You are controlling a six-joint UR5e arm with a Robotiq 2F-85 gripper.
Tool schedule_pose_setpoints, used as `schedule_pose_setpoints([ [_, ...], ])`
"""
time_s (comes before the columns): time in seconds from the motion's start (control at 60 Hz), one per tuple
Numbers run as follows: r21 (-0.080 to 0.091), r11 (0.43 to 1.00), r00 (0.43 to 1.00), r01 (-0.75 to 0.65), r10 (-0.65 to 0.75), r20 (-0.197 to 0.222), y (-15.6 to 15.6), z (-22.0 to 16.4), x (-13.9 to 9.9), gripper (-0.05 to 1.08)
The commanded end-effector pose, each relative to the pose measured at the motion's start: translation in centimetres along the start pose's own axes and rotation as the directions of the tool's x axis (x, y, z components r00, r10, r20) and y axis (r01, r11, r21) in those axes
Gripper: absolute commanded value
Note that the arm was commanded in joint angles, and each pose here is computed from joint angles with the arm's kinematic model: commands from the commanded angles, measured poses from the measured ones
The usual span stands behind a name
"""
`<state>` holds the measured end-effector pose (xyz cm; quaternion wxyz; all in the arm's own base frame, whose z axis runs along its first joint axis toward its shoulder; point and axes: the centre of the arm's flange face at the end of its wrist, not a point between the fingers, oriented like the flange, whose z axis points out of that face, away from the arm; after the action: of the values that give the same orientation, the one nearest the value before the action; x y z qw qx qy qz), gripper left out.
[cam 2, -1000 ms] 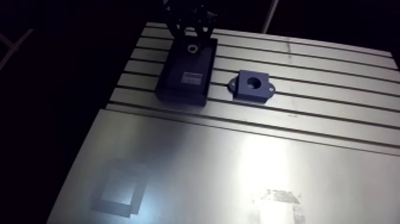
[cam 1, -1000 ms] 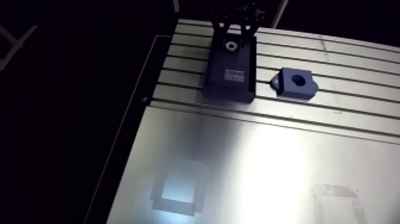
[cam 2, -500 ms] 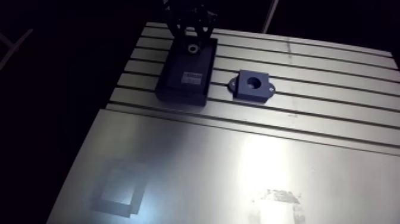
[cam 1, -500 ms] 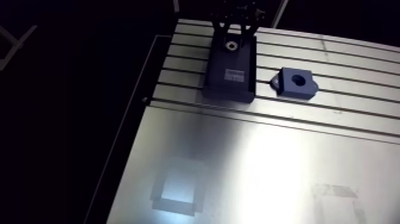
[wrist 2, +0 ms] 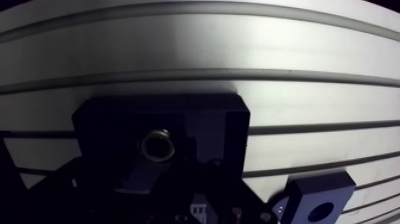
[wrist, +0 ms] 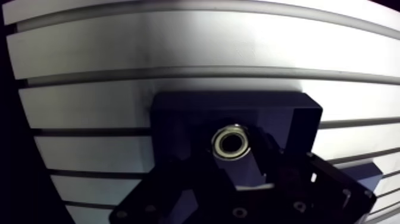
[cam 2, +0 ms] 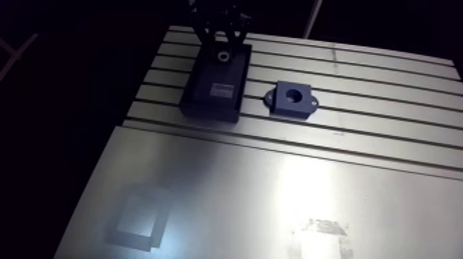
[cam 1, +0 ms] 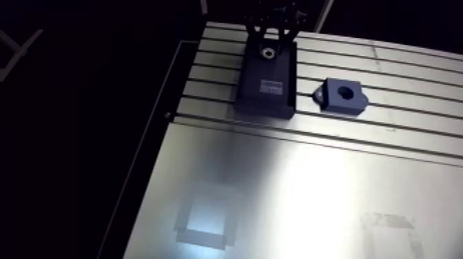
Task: Pick up the bearing and press it into the housing until flush.
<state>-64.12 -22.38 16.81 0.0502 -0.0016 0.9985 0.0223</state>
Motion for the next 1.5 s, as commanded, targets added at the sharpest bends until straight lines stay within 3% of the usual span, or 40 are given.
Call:
schedule_pose_setpoints([
  [0.017, 0.000, 1.000, 1.000, 0.001, -0.001, 0.000, 0.0, 0.0, 0.0, 0.53],
  [0.533, 0.002, 1.000, 1.000, 0.013, -0.013, -0.014, 0.1, -1.0, -0.2, 0.57],
  [0.733, 0.006, 1.000, 0.999, 0.014, -0.013, -0.038, 0.2, -3.6, -0.8, 0.58],
  [0.967, 0.005, 1.000, 0.999, 0.014, -0.014, -0.030, 0.3, -4.3, -1.7, 0.59],
  [1.133, -0.023, 0.999, 0.999, 0.037, -0.038, -0.023, 0.8, -6.5, -2.7, 0.59],
  [1.267, -0.029, 0.998, 0.997, 0.064, -0.065, -0.038, 1.3, -8.5, -3.7, 0.60],
  [1.5, -0.034, 0.995, 0.995, 0.092, -0.093, -0.027, 2.2, -10.3, -4.9, 0.60],
])
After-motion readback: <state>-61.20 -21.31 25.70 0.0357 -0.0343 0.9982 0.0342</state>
